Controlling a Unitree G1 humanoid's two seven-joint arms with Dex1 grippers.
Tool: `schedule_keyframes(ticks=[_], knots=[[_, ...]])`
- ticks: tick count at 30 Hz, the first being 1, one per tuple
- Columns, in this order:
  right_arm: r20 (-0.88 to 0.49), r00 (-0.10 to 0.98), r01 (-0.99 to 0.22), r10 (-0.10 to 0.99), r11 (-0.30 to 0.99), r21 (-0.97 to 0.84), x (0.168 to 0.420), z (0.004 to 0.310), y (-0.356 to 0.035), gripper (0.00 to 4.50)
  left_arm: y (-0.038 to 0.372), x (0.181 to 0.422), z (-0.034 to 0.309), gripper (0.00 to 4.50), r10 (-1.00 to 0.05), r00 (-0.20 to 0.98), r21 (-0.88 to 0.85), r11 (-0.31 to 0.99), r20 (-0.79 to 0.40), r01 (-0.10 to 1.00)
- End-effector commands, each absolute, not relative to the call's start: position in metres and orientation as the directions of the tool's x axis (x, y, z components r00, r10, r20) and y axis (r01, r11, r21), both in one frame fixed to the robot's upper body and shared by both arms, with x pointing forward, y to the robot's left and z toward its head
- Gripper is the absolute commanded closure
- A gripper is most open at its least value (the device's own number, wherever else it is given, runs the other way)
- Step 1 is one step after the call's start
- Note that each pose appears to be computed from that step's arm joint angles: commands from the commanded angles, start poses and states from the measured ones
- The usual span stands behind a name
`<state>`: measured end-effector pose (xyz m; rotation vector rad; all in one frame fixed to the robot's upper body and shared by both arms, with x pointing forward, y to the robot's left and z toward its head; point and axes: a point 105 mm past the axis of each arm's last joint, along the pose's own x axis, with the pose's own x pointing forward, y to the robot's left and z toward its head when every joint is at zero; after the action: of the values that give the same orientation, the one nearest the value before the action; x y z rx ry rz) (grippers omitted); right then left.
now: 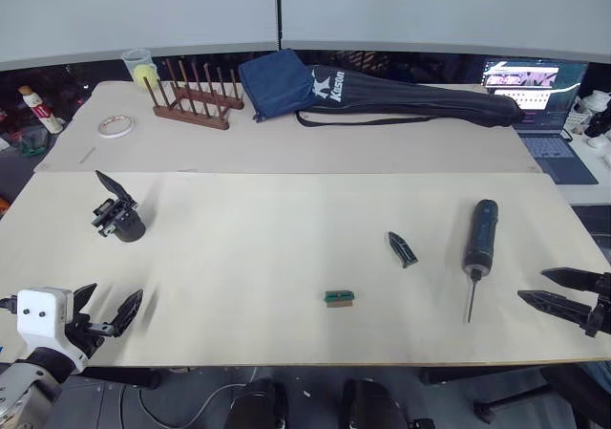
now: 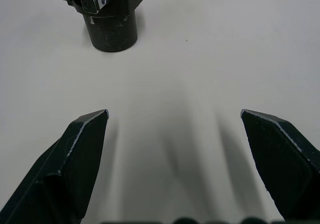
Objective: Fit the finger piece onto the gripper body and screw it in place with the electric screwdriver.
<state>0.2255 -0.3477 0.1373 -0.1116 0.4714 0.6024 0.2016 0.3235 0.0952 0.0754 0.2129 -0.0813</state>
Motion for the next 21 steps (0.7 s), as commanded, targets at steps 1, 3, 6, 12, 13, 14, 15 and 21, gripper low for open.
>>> schedule_keyframes(ticks=[1,3,6,12,13,14,15,21], knots=[[-0.392,0.748,-0.598,0.536,0.800,-0.045,0.240,0.164,-0.333,0.07,0.329,0.201,0.100,0.00,-0.043,0.981,0.089,0.994,-0.188,0.060],[-0.325,0.740,-0.643,0.589,0.761,-0.087,0.255,0.185,-0.305,0.07,0.338,0.201,0.099,0.00,0.015,0.984,0.083,0.997,-0.180,0.001],[-0.268,0.711,-0.695,0.650,0.708,-0.125,0.267,0.202,-0.273,0.07,0.351,0.204,0.102,0.00,0.077,0.984,0.102,0.993,-0.159,-0.061],[-0.218,0.492,-0.870,0.843,0.480,-0.109,0.263,0.216,-0.191,0.07,0.366,0.228,0.113,0.00,0.114,0.986,0.132,0.986,-0.118,-0.099],[-0.222,0.456,-0.890,0.862,0.442,-0.114,0.262,0.216,-0.181,0.07,0.367,0.234,0.115,0.00,0.105,0.988,0.137,0.987,-0.113,-0.090],[-0.225,0.426,-0.905,0.876,0.409,-0.120,0.260,0.216,-0.172,0.07,0.367,0.240,0.117,0.00,0.098,0.989,0.143,0.986,-0.107,-0.082],[-0.227,0.400,-0.916,0.888,0.381,-0.126,0.259,0.217,-0.165,0.07,0.367,0.247,0.118,0.00,0.093,0.990,0.151,0.986,-0.102,-0.077],[-0.227,0.350,-0.934,0.909,0.319,-0.162,0.260,0.216,-0.150,0.07,0.365,0.283,0.125,0.00,0.087,0.994,0.162,0.984,-0.071,-0.075]])
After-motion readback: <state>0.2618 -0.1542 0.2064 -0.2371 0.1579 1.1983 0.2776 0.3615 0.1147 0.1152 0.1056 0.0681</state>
